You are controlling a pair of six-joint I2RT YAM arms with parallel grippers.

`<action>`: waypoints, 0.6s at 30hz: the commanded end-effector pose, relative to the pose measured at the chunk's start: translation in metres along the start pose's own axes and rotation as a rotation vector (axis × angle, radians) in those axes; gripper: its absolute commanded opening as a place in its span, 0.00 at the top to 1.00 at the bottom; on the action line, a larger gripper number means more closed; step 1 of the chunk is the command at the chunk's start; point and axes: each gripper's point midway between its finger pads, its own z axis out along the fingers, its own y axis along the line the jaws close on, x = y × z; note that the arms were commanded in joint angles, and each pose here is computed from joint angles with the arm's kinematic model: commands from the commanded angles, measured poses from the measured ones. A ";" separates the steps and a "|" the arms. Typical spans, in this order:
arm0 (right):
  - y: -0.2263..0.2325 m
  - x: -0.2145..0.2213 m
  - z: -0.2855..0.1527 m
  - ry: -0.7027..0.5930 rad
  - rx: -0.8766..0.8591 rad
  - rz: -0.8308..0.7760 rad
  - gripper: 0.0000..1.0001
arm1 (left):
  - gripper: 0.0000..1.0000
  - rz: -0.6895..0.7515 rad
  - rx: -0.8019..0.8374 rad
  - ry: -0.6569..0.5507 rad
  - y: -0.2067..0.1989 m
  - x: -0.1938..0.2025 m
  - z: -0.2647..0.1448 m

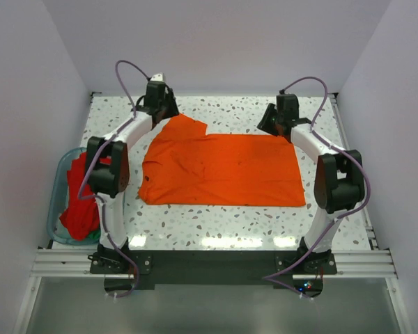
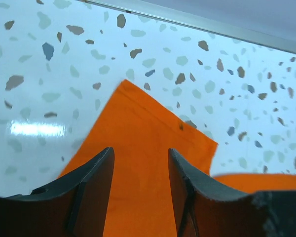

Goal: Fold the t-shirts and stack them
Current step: Fold the tshirt

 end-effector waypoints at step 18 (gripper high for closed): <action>-0.059 -0.046 -0.031 -0.164 0.165 -0.019 0.64 | 0.41 0.302 -0.058 -0.042 0.024 0.008 0.131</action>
